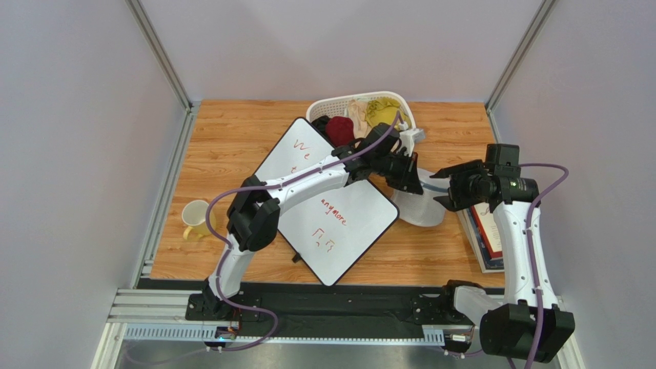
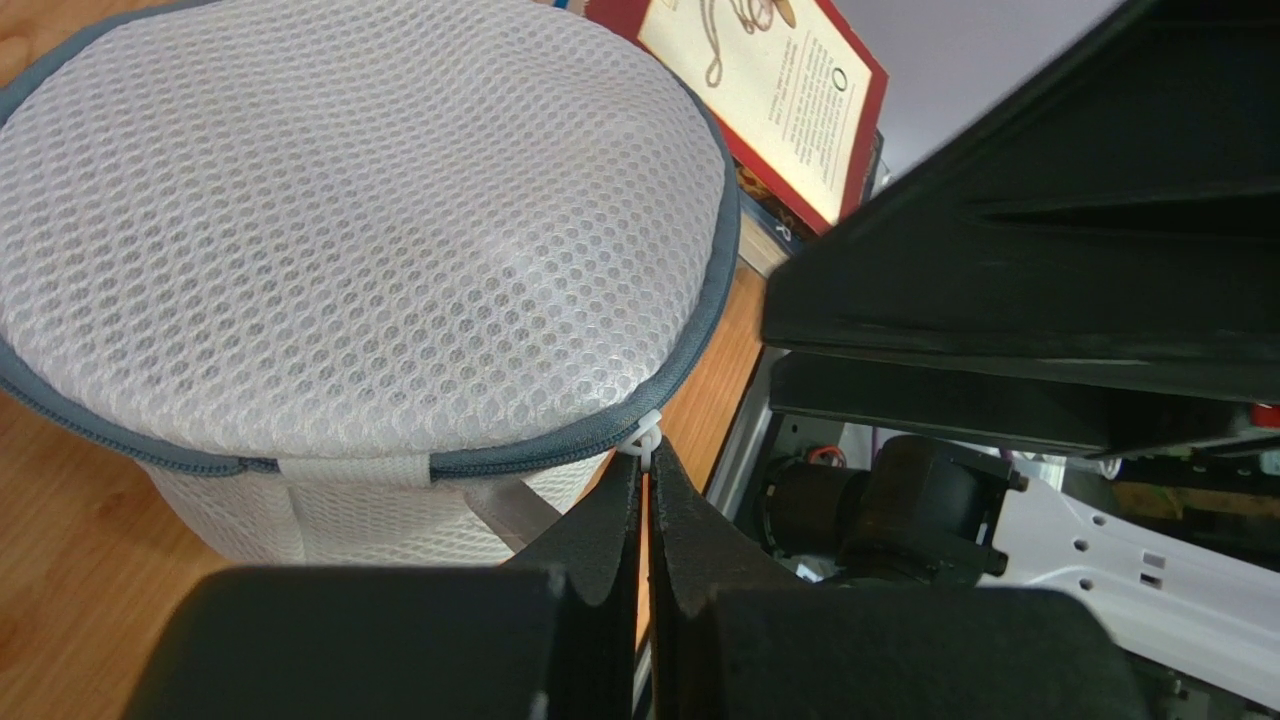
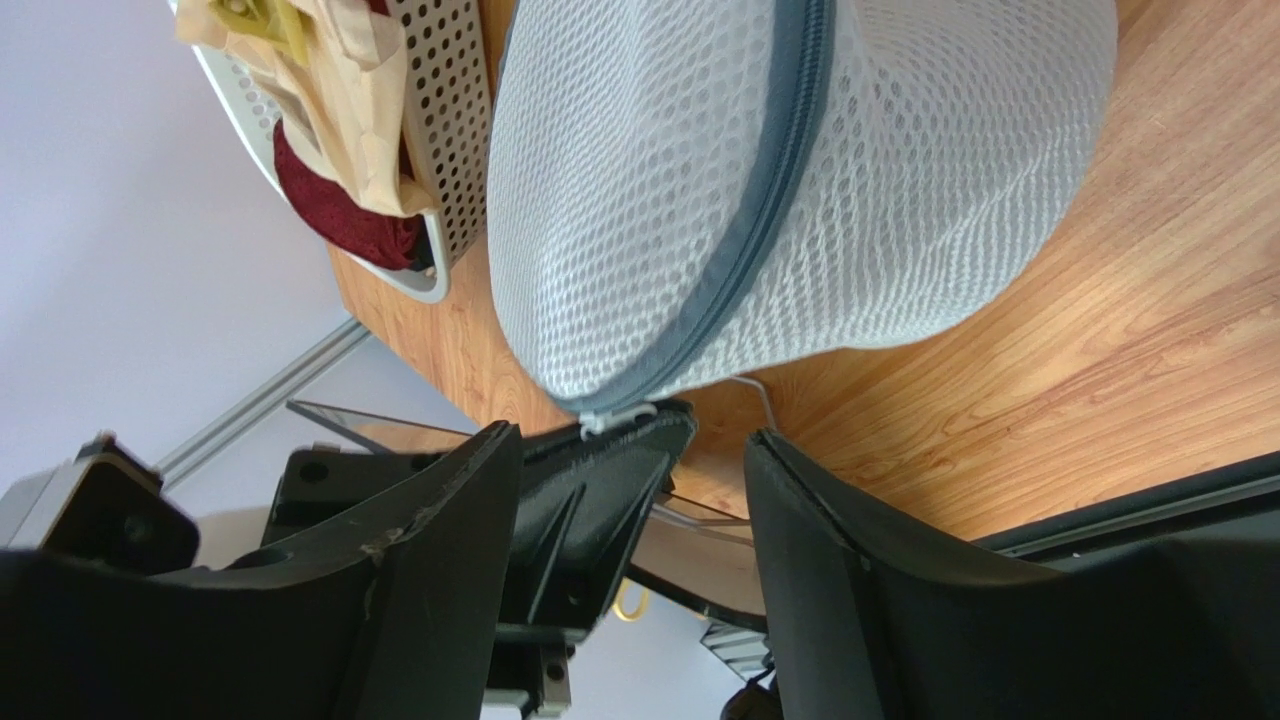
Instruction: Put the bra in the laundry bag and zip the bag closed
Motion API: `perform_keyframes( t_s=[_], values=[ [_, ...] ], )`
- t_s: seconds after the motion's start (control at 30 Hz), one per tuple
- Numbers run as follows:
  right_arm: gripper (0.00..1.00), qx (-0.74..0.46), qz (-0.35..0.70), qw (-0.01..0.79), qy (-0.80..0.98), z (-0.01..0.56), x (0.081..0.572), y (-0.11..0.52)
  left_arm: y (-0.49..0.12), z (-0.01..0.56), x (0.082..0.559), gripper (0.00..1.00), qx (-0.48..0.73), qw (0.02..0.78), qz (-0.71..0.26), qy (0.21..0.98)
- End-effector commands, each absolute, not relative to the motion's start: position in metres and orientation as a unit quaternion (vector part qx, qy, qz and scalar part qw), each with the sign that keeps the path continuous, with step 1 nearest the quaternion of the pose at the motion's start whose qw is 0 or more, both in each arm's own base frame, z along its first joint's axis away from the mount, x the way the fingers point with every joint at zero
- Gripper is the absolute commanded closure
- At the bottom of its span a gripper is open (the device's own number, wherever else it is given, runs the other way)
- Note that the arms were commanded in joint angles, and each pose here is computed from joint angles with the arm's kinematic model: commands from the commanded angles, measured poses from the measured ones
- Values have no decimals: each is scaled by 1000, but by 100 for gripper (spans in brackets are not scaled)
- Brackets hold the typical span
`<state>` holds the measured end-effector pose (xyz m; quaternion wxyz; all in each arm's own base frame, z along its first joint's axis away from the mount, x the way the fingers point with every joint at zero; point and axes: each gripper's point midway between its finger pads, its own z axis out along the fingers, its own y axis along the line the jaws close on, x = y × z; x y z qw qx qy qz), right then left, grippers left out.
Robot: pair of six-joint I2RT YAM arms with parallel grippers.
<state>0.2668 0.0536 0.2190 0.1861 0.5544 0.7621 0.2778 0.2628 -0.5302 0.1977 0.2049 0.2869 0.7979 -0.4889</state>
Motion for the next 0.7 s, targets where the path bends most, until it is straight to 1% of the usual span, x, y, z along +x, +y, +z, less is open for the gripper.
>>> perform_keyframes(
  t_s=[0.0, 0.07, 0.1, 0.17, 0.2, 0.23, 0.27, 0.3, 0.33, 0.37, 0.53, 0.67],
  values=[
    [41, 578, 292, 184, 740, 212, 282, 55, -531, 250, 251, 100, 313, 244, -519, 757],
    [44, 581, 289, 187, 737, 206, 285, 54, -530, 250, 249, 100, 317, 244, -516, 757],
    [52, 582, 288, 190, 736, 204, 286, 53, -530, 251, 247, 100, 320, 244, -516, 757],
    [59, 579, 287, 194, 738, 200, 290, 52, -529, 249, 247, 100, 323, 244, -513, 757],
    [69, 577, 287, 194, 740, 199, 291, 52, -528, 248, 246, 100, 324, 244, -511, 758],
    [75, 571, 285, 195, 745, 197, 293, 52, -527, 245, 246, 100, 323, 242, -509, 760],
    [78, 568, 285, 196, 747, 197, 294, 52, -527, 244, 246, 100, 325, 243, -507, 760],
    [89, 564, 285, 198, 750, 197, 294, 52, -525, 243, 245, 100, 326, 241, -505, 762],
    [97, 553, 287, 201, 756, 196, 297, 51, -525, 242, 245, 100, 328, 241, -504, 762],
    [100, 545, 288, 200, 762, 195, 298, 51, -525, 241, 245, 100, 329, 240, -501, 764],
    [100, 480, 326, 196, 791, 203, 305, 58, -511, 229, 251, 100, 324, 237, -474, 783],
    [100, 425, 365, 212, 801, 213, 308, 56, -487, 226, 269, 100, 301, 246, -460, 798]
  ],
)
